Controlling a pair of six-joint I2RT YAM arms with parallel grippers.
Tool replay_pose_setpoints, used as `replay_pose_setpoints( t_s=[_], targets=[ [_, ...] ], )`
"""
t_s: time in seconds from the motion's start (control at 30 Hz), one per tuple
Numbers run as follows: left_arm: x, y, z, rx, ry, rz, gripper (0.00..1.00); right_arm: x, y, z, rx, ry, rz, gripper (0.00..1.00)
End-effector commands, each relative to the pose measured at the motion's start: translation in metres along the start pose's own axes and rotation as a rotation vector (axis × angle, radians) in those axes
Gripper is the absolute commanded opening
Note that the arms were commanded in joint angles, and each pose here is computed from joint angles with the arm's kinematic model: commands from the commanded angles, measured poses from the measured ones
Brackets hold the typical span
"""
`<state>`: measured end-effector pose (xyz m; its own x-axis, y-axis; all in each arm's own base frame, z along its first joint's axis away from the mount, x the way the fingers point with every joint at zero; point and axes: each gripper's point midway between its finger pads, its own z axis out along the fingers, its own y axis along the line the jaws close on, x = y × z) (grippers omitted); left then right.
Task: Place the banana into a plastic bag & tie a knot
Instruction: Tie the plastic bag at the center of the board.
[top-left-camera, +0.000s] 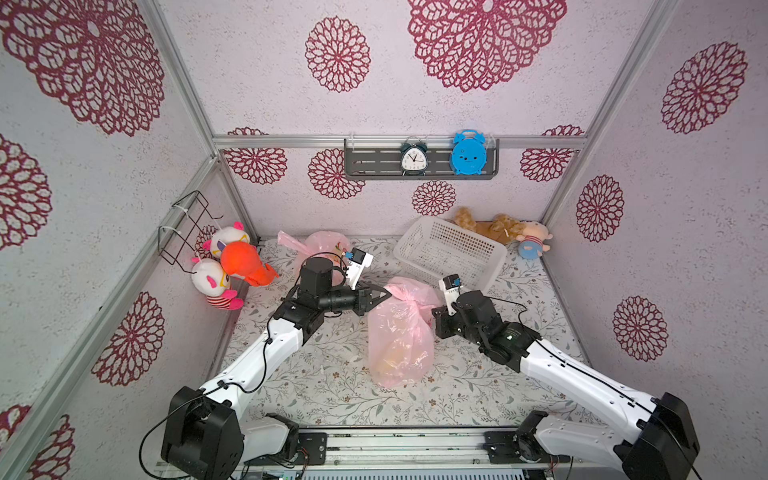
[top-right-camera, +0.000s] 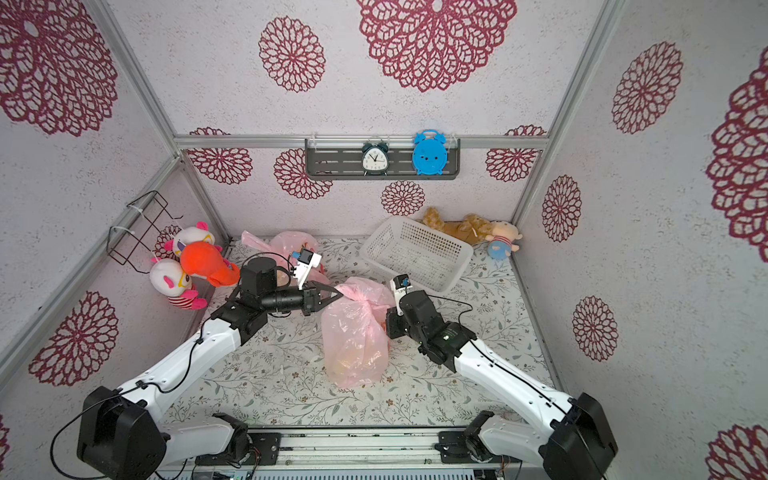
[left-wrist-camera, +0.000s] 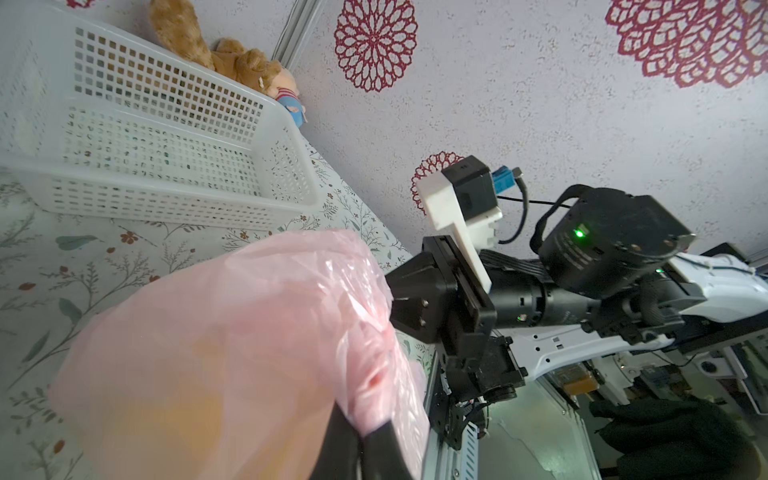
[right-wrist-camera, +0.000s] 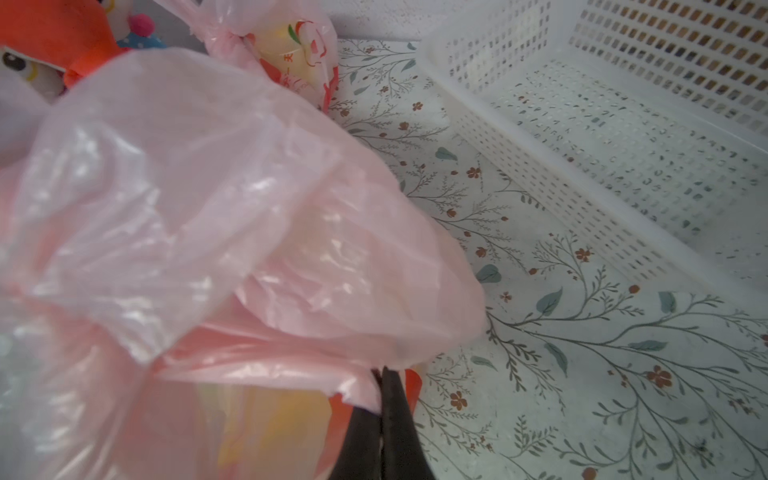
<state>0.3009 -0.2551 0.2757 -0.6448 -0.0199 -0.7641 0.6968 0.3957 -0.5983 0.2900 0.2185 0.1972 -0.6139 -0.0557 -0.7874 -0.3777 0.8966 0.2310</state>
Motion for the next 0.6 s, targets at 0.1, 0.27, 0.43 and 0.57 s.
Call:
replay_pose_setpoints(
  t_s=[0.1, 0.27, 0.43, 0.57],
  targets=[
    [-0.051, -0.002, -0.028, 0.068, -0.183, -0.044, 0.00, 0.042, -0.066, 0.007, 0.160, 0.081, 0.128, 0.00],
    [-0.047, 0.015, -0.008, 0.093, -0.141, -0.095, 0.00, 0.042, -0.042, 0.013, 0.029, 0.074, 0.122, 0.00],
    [-0.034, 0.025, 0.014, 0.045, -0.079, -0.089, 0.00, 0.011, -0.012, -0.008, -0.104, -0.036, 0.049, 0.00],
    [-0.023, 0.024, 0.026, 0.023, -0.020, -0.055, 0.00, -0.002, 0.012, -0.022, -0.225, -0.080, -0.008, 0.00]
  ],
)
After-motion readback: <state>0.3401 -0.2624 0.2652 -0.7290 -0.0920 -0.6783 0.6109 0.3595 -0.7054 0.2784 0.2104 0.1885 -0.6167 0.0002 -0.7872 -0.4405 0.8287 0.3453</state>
